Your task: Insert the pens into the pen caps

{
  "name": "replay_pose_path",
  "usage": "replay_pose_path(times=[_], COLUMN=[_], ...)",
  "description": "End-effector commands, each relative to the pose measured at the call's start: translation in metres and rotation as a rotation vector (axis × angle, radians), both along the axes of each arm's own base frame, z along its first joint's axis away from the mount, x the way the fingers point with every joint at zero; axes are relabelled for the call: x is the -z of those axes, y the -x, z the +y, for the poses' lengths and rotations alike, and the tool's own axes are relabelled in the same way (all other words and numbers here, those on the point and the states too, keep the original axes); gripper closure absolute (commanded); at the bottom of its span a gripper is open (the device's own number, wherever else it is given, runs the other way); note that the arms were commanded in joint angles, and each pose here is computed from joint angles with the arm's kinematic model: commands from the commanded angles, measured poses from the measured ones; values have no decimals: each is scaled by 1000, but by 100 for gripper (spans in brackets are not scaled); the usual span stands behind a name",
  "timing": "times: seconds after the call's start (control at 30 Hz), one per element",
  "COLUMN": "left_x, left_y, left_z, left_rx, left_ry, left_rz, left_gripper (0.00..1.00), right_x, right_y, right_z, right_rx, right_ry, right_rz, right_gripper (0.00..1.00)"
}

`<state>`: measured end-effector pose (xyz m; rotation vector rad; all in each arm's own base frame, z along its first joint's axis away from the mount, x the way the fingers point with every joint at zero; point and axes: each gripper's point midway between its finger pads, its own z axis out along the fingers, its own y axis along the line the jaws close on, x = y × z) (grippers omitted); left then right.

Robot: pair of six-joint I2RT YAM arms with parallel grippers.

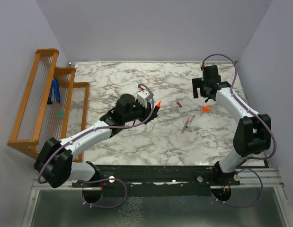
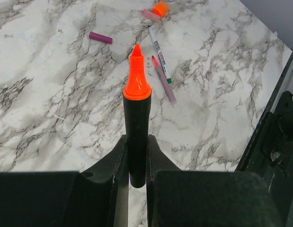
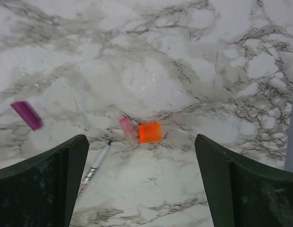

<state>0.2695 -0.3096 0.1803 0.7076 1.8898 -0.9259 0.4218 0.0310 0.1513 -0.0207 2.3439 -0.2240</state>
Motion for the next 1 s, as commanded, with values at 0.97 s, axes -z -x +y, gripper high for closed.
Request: replay_pose_path(times=[0.97], left_x=[17], left_y=[37], left_z=[26], left_rx=[172], left_ry=[-135], left_rz=[75], left_gripper=[100], right_x=[87], right_y=[31], right_z=[-23], right_rx=[-974], right_ry=[99], right_rz=[322], right_gripper=[25])
